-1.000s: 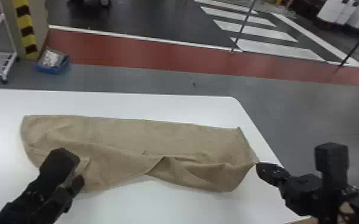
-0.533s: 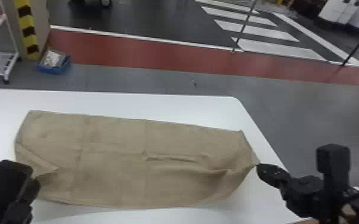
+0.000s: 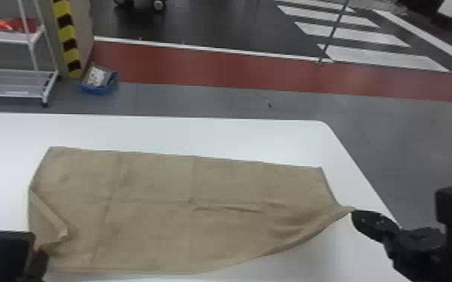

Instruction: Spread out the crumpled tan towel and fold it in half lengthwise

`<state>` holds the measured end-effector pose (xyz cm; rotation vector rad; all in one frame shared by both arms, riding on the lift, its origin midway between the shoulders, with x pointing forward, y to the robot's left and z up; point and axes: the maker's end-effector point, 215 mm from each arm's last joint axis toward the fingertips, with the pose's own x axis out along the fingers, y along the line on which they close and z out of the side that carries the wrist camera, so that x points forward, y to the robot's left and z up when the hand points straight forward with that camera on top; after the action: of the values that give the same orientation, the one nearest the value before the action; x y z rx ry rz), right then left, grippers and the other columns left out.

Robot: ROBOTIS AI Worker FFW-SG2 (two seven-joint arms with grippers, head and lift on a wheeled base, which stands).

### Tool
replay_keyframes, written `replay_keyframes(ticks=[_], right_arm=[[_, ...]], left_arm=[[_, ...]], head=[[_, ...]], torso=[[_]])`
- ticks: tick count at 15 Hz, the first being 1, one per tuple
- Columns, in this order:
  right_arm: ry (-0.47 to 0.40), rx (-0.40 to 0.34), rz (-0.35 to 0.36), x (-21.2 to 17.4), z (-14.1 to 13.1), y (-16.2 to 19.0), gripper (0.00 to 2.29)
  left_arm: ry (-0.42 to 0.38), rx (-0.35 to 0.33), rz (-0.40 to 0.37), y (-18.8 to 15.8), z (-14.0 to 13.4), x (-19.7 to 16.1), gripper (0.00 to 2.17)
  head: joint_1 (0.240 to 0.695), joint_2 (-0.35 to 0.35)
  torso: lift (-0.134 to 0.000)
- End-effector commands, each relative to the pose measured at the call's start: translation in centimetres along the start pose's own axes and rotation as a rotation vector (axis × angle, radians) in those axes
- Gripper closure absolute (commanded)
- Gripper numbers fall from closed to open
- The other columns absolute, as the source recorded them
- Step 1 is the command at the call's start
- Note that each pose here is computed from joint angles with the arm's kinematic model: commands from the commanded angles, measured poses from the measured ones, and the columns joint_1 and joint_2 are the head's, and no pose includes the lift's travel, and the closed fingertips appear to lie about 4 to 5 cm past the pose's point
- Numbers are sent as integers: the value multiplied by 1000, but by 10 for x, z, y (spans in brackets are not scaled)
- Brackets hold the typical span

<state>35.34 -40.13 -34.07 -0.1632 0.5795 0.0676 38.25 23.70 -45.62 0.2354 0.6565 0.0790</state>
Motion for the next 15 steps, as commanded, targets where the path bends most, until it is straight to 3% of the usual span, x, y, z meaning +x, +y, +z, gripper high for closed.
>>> replay_keyframes(ticks=[1,3,5,11,12,13,15], right_arm=[[-3,-3,-32,-3,1,-15,1170],[3,-1,-62,-4,-1,-30,1170],[6,5,-90,-5,-4,-45,1170],[-2,12,-128,-10,0,-65,1170],[-4,16,-130,-8,2,-66,1170],[-10,17,-135,-7,5,-68,1170],[-4,18,-137,-7,5,-69,1170]], left_arm=[[-22,-28,0,3,7,1,1102],[-24,-46,-2,6,10,3,1099],[-26,-52,4,13,14,10,809],[15,-69,47,45,4,20,799],[17,-69,50,49,3,21,724],[13,-73,38,54,3,20,505],[-1,-52,-74,58,6,16,161]], head=[[695,-250],[695,-264],[695,-279],[695,-290],[695,-286],[695,-281],[695,-271]], torso=[[-123],[-123],[-123],[-123],[-123],[-123],[-123]])
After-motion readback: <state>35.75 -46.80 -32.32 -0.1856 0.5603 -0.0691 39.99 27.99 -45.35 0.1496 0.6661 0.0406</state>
